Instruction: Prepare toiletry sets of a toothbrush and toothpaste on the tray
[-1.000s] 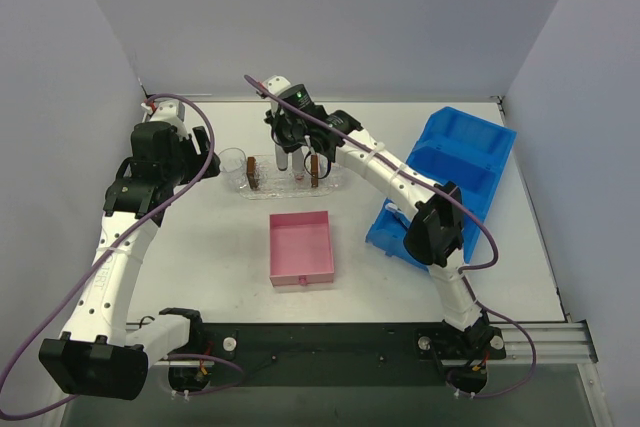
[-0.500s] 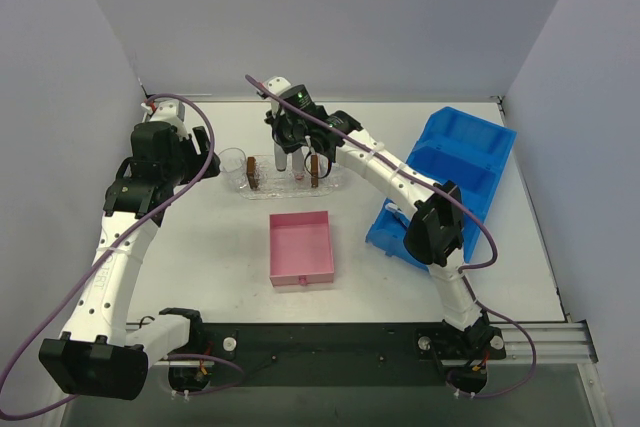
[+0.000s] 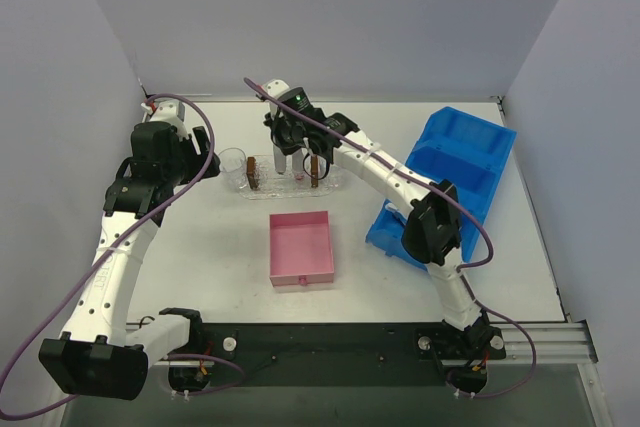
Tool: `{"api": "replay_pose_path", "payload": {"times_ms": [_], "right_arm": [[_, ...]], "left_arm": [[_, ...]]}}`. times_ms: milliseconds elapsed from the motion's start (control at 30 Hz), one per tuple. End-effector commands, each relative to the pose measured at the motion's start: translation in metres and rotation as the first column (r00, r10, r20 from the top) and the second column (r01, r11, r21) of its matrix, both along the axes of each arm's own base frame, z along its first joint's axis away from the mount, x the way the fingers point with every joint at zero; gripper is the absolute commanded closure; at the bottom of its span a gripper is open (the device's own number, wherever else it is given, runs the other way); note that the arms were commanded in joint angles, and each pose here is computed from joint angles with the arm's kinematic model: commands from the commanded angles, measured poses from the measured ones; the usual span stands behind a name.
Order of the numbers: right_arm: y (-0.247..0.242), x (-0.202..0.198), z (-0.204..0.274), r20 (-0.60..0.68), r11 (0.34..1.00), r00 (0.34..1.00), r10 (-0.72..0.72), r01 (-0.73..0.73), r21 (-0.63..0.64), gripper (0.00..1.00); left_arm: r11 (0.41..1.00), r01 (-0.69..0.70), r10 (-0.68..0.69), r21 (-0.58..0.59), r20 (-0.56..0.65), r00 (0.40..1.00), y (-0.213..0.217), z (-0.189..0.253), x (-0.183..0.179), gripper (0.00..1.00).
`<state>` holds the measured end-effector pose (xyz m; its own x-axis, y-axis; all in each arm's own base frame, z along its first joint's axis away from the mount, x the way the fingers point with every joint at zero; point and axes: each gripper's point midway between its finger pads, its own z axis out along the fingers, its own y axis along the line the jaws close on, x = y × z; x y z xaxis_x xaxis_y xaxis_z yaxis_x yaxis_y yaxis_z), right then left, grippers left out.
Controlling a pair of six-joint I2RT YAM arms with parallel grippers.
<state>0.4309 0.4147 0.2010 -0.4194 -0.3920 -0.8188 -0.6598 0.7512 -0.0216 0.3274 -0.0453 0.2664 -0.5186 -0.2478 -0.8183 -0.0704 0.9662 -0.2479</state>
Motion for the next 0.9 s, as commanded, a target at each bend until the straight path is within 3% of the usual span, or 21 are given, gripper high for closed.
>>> {"api": "replay_pose_path", "payload": {"times_ms": [0, 867], "right_arm": [[0.003, 0.009, 0.000, 0.013, 1.000, 1.000, -0.002, 0.002, 0.027, 1.00], [0.005, 0.009, -0.020, -0.024, 1.000, 1.000, 0.015, -0.014, 0.027, 1.00]], "left_arm": [[1.000, 0.005, -0.005, 0.003, 0.050, 0.999, 0.000, 0.011, 0.003, 0.23], [1.000, 0.009, -0.009, 0.002, 0.047, 0.999, -0.001, 0.009, 0.003, 0.23]]}}
